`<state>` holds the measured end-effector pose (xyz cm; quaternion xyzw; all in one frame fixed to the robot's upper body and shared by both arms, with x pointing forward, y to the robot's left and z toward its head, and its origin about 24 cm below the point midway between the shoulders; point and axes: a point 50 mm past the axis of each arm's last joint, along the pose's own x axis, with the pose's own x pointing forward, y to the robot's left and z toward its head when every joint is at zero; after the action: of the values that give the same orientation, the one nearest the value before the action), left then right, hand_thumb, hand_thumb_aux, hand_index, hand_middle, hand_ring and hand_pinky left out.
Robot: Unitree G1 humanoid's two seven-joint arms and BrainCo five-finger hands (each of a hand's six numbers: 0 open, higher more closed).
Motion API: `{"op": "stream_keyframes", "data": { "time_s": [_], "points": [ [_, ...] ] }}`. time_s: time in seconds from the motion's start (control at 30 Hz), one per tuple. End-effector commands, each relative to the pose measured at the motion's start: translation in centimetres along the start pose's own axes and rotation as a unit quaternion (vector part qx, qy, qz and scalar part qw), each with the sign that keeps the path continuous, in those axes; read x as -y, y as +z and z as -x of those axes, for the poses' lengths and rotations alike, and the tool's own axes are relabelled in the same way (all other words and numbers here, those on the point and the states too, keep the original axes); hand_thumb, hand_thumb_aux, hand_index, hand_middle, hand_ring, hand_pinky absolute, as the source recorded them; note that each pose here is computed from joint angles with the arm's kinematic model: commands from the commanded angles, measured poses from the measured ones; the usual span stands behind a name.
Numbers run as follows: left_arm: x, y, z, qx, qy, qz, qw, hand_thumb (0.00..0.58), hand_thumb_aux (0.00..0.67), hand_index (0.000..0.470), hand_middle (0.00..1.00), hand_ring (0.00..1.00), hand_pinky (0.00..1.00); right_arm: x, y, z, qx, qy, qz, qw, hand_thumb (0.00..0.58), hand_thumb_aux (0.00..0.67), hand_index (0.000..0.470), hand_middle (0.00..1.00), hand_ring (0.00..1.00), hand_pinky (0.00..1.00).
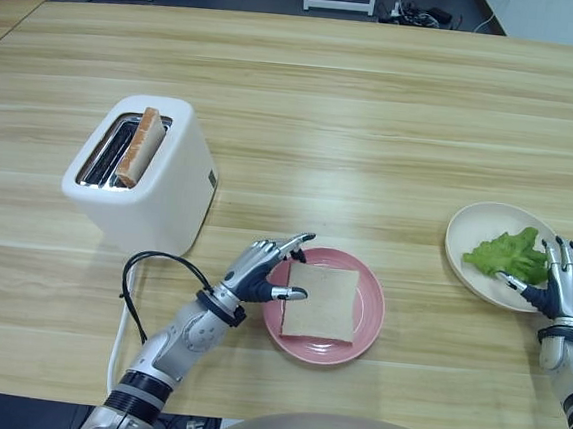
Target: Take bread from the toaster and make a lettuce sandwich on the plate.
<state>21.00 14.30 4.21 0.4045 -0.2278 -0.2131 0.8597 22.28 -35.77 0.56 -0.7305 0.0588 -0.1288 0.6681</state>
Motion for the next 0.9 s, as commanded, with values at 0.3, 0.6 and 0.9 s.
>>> {"op": "stream_keyframes", "data": {
  "time_s": [0.3,0.6,0.9],
  "points": [
    [-1.9,-0.1,0.4,-0.001,0.045,-0.016,0.999,0.0,0.0,0.0,0.0,0.0,0.0,1.1,0.1,-0.5,0.018,-0.036,0.006,0.999,0.58,0.67,0.47,0.02,0.02,0.02],
    [-4.8,-0.2,0.5,0.005,0.159,-0.022,0.987,0.0,0.0,0.0,0.0,0.0,0.0,5.4,8.8,0.6,0.215,-0.158,-0.13,0.955,0.58,0.67,0.47,0.02,0.02,0.02],
    [-5.5,-0.4,0.2,0.009,0.203,-0.012,0.979,0.0,0.0,0.0,0.0,0.0,0.0,4.8,21.5,5.6,0.458,-0.072,-0.289,0.838,0.58,0.67,0.47,0.0,0.0,0.0]
  ]
}}
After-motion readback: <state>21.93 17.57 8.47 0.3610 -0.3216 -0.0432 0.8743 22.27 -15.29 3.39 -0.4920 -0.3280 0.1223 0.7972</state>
